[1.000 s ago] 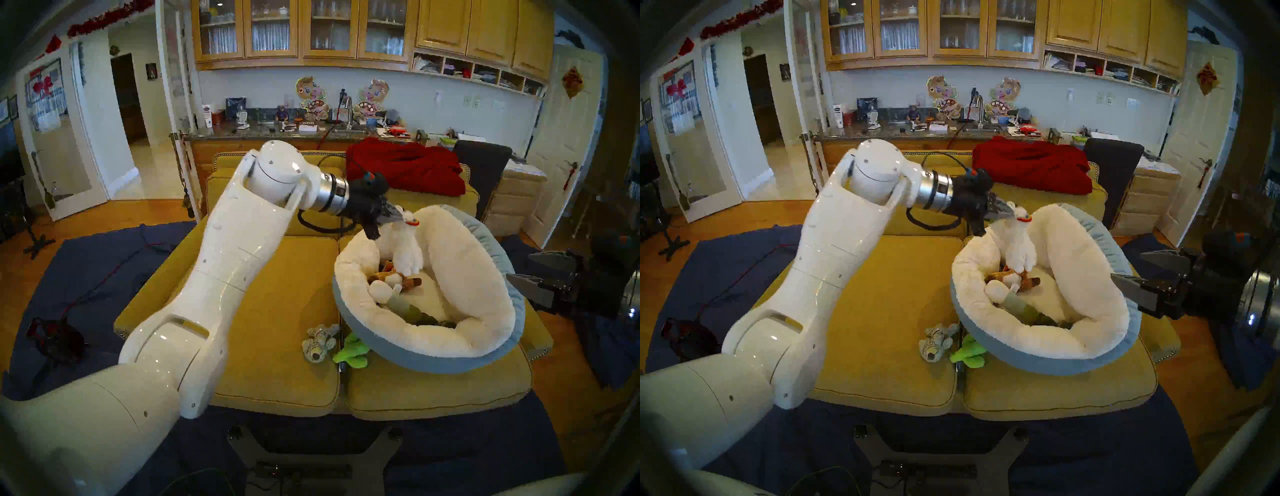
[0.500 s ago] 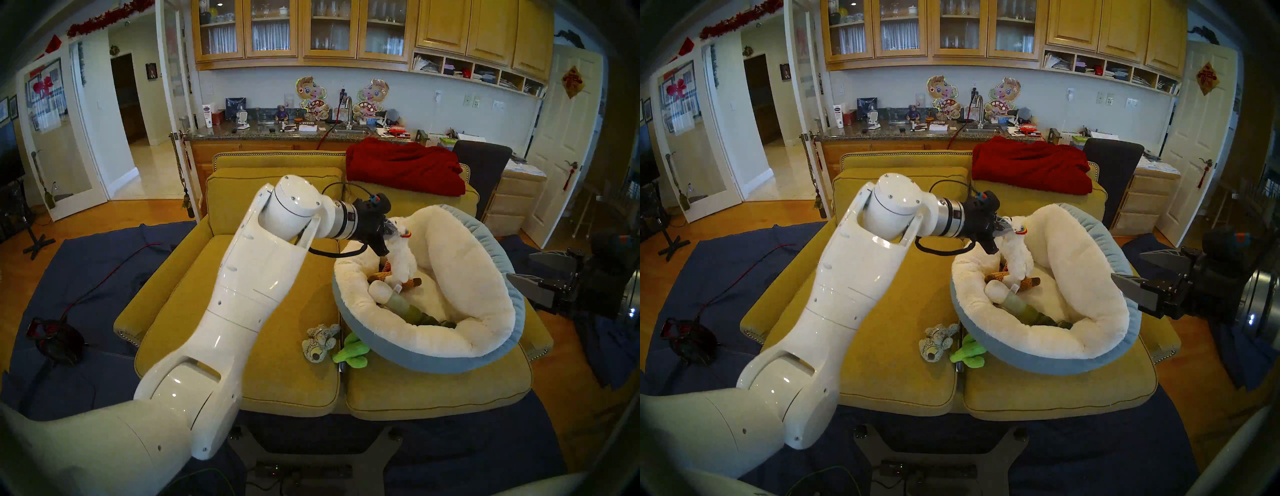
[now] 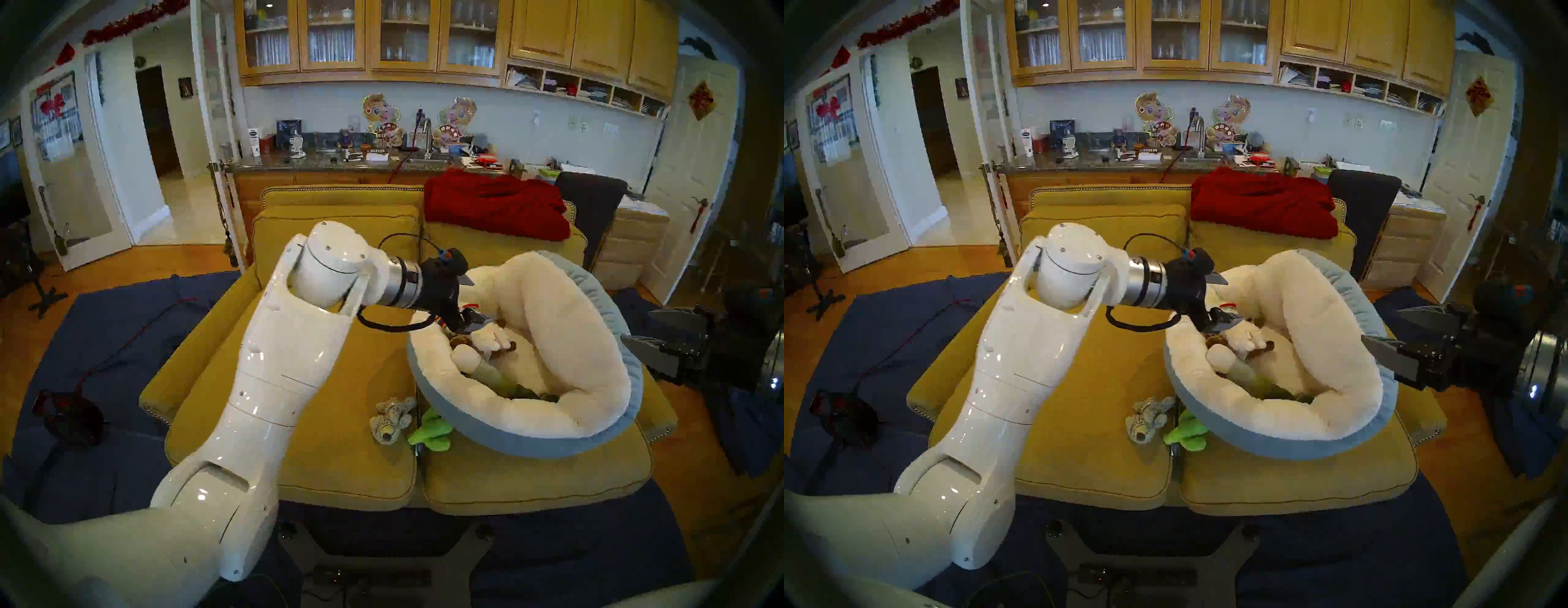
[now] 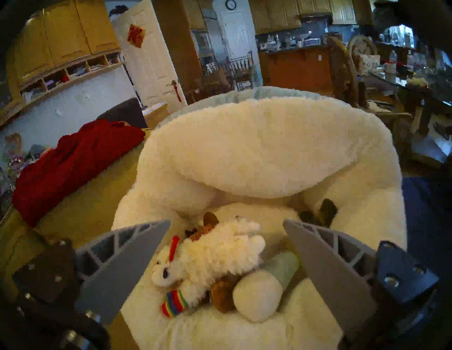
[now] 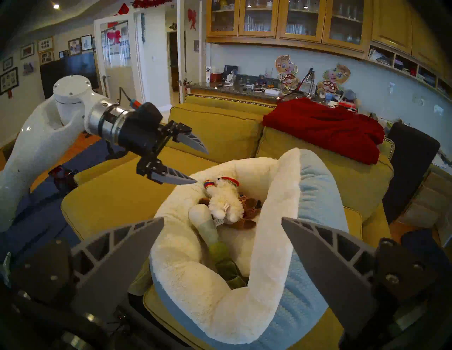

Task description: Put toys into dog bed

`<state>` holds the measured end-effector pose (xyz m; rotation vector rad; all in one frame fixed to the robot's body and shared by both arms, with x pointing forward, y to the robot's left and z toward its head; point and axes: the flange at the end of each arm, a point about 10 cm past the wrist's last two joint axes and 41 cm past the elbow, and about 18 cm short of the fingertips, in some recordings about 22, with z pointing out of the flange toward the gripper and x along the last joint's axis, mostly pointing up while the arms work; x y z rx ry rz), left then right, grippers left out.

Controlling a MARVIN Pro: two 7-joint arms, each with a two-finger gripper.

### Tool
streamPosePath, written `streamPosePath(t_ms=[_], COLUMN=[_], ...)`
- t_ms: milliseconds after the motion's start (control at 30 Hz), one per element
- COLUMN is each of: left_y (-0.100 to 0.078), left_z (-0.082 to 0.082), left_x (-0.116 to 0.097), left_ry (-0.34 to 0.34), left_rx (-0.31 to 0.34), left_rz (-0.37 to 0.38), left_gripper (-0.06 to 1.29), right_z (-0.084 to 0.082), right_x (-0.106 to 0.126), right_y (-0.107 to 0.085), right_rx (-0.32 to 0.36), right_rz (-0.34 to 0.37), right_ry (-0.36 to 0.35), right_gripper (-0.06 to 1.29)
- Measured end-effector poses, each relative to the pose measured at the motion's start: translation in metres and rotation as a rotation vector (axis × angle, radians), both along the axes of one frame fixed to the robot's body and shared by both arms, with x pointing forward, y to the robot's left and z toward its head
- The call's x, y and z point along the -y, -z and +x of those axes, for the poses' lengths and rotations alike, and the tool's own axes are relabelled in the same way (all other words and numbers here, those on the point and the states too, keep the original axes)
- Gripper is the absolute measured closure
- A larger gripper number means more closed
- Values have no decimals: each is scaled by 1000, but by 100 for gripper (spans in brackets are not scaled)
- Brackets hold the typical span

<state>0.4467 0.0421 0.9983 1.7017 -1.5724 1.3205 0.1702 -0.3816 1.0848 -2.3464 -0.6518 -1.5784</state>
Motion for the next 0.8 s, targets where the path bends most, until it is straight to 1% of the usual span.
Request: streamPosePath(t_ms=[67,133,267,300,367,467,567,800], left_y=[-3,-5,-5,-5,-1,5,14,37], left_z=[-3,-4,-7,-7,-11,-16,-26,-51], left_x=[-12,-23,-54,-58,-76,-93,-108,-124], left_ry=[-4,-22,-108,-119,-170,-216,-259,-291], left_rx=[-2,4,19,19,18,13,-1,-49], left_rz=[9,17,34,35,48,62,84,136], left_gripper=[0,0,0,0,0,0,0,0], right_z=[0,0,0,0,0,0,0,0], right_x=[0,0,0,0,0,0,0,0], right_y=[0,0,0,0,0,0,0,0], right_rx=[0,0,0,0,0,0,0,0], right_rz=[0,0,0,0,0,0,0,0], right_ry=[0,0,0,0,0,0,0,0], right_gripper=[-3,-3,-3,-3,-3,-3,-3,-3])
